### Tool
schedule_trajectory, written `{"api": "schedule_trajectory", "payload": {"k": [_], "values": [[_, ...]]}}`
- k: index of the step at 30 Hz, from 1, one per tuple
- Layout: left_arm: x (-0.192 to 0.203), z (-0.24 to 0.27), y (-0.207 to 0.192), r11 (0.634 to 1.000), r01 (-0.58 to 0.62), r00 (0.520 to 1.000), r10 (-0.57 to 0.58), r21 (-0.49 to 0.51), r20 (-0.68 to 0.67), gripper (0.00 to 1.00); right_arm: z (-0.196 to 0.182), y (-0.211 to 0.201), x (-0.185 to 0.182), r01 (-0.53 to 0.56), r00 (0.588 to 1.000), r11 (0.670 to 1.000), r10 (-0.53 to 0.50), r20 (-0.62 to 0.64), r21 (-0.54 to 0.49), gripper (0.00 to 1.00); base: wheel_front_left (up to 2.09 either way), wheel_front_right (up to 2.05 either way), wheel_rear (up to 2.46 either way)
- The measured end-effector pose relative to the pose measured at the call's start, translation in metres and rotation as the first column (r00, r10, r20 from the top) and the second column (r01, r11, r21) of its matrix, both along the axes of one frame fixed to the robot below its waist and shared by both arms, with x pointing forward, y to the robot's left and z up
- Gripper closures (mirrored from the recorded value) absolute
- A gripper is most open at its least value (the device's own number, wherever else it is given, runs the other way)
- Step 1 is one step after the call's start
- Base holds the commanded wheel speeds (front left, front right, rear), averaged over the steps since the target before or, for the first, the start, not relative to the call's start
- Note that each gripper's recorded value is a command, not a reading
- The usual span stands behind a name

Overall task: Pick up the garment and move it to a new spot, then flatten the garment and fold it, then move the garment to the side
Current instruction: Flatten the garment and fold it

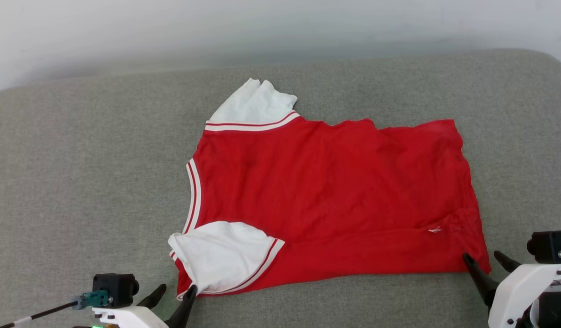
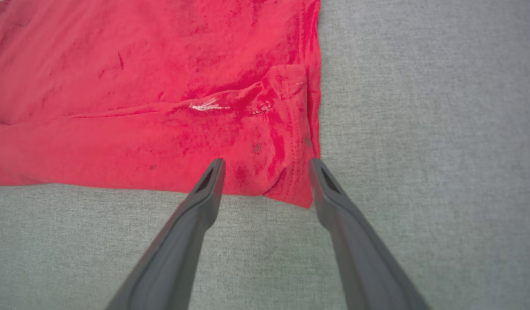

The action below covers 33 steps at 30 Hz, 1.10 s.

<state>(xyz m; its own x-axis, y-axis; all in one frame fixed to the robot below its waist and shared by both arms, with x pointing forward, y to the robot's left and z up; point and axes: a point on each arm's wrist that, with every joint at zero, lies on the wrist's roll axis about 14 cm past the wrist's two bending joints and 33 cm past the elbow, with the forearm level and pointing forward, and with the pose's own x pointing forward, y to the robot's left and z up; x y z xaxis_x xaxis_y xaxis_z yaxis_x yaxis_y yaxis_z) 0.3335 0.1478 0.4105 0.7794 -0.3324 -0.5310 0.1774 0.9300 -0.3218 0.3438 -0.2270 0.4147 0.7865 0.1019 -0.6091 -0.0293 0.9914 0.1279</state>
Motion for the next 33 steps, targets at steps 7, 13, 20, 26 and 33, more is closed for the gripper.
{"api": "schedule_trajectory", "payload": {"k": [7,13,20,26,33], "values": [[0.004,-0.012,-0.009,0.999,0.034,0.998,-0.033,0.004,-0.046,0.0,-0.002,0.001,0.003,0.017,1.0,1.0,-0.017,-0.005,0.007,0.0,0.0,0.0,0.0],[0.007,-0.034,-0.006,0.996,0.06,0.993,-0.053,0.06,-0.109,0.0,-0.008,0.001,0.004,0.025,0.999,1.0,-0.024,-0.023,0.008,0.0,0.0,0.0,0.0],[0.012,-0.052,-0.005,0.993,0.07,0.986,-0.054,0.095,-0.159,0.21,-0.012,-0.002,0.006,0.029,0.999,1.0,-0.029,-0.031,-0.001,0.0,0.0,0.0,0.0],[0.011,-0.05,-0.006,0.995,0.068,0.985,-0.055,0.073,-0.166,1.0,-0.005,-0.008,0.008,0.012,1.0,0.999,-0.012,-0.019,-0.049,0.0,0.0,0.0,0.0],[0.001,-0.036,-0.01,0.998,0.054,0.991,-0.049,0.039,-0.127,1.0,-0.005,-0.021,0.007,0.0,0.999,0.991,-0.006,-0.044,-0.131,0.0,0.0,0.0,0.0]]}}
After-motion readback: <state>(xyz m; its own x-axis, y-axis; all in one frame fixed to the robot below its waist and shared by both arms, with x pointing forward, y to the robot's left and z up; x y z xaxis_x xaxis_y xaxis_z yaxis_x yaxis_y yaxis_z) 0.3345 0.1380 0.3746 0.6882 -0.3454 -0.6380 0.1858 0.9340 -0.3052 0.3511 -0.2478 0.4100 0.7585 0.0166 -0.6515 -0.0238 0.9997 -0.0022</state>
